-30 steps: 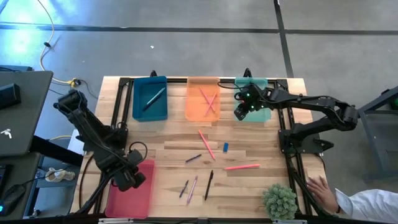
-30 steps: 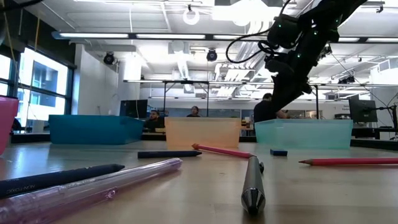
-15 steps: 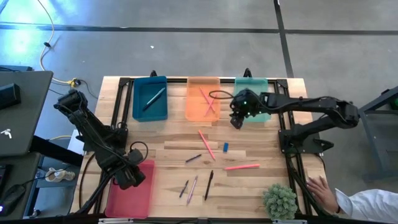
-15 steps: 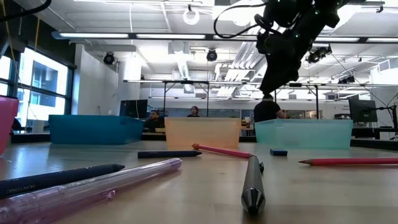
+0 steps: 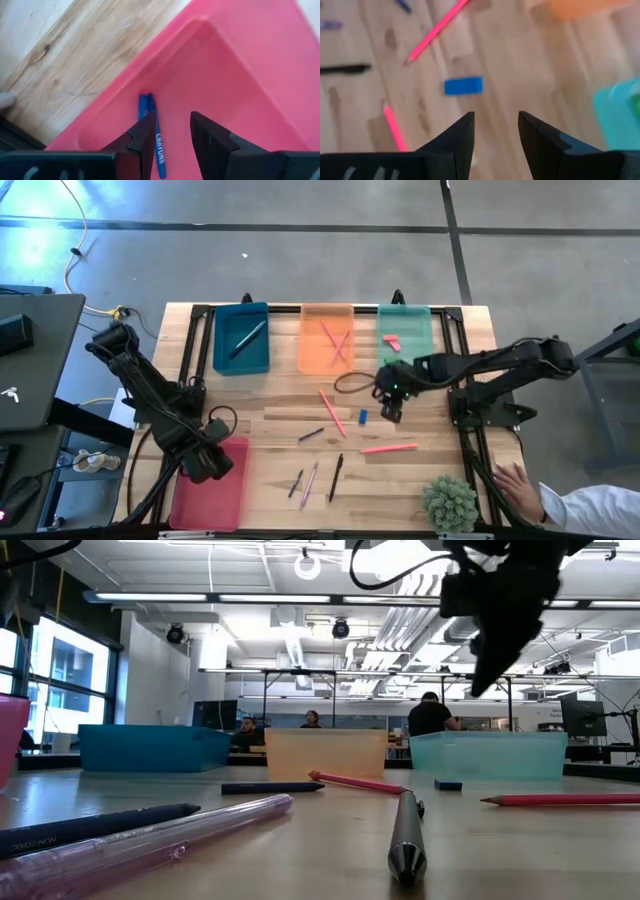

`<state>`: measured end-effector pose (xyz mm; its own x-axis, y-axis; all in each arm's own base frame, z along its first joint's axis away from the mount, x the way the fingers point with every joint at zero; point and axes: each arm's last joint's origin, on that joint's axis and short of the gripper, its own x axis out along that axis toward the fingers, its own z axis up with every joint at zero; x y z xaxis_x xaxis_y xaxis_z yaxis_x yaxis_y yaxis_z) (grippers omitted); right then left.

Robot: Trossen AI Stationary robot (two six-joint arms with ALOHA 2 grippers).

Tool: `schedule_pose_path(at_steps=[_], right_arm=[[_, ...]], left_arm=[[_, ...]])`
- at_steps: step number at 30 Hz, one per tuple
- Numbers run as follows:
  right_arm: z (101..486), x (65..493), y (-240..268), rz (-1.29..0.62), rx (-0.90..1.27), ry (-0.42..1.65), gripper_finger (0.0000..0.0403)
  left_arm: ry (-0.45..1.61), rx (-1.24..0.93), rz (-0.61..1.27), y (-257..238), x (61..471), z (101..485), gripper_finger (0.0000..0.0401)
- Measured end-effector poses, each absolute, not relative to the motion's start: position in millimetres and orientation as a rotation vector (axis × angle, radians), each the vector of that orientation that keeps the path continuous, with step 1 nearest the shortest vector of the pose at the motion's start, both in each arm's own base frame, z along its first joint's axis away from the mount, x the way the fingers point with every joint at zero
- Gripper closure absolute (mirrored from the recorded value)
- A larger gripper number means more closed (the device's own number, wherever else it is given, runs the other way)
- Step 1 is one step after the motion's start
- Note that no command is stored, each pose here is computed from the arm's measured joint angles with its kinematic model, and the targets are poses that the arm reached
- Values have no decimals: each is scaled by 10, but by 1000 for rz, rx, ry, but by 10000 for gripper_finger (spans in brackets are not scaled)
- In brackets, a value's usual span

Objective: Sort crayons/erasers/pens/pencils in bins
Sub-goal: Put the bottom pencil into the orange bin

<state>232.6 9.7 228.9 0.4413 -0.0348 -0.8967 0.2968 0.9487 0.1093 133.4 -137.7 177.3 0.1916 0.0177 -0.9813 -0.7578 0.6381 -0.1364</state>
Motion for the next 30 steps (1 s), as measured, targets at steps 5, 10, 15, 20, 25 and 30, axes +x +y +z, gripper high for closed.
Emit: schedule_pose_path(at_steps=[5,10,15,20,25,30], right_arm=[[2264,2248,343,-151,235,1167,258],[2241,2148,528,-131,233,1239,258],[2213,2017,645,-143,213,1338,258],[2209,1960,750,-131,202,1358,258],[2207,1907,855,-124,204,1370,258],[2207,1846,981,-113,201,1368,258]], left_arm=[[1188,-717,604,-1343,1333,1835,291],[1075,-706,588,-1283,1340,1918,291],[999,-701,577,-1193,1370,1998,291],[975,-692,568,-1140,1406,2029,291],[975,-678,580,-1096,1441,2027,291],[969,-673,605,-1024,1494,2027,291]])
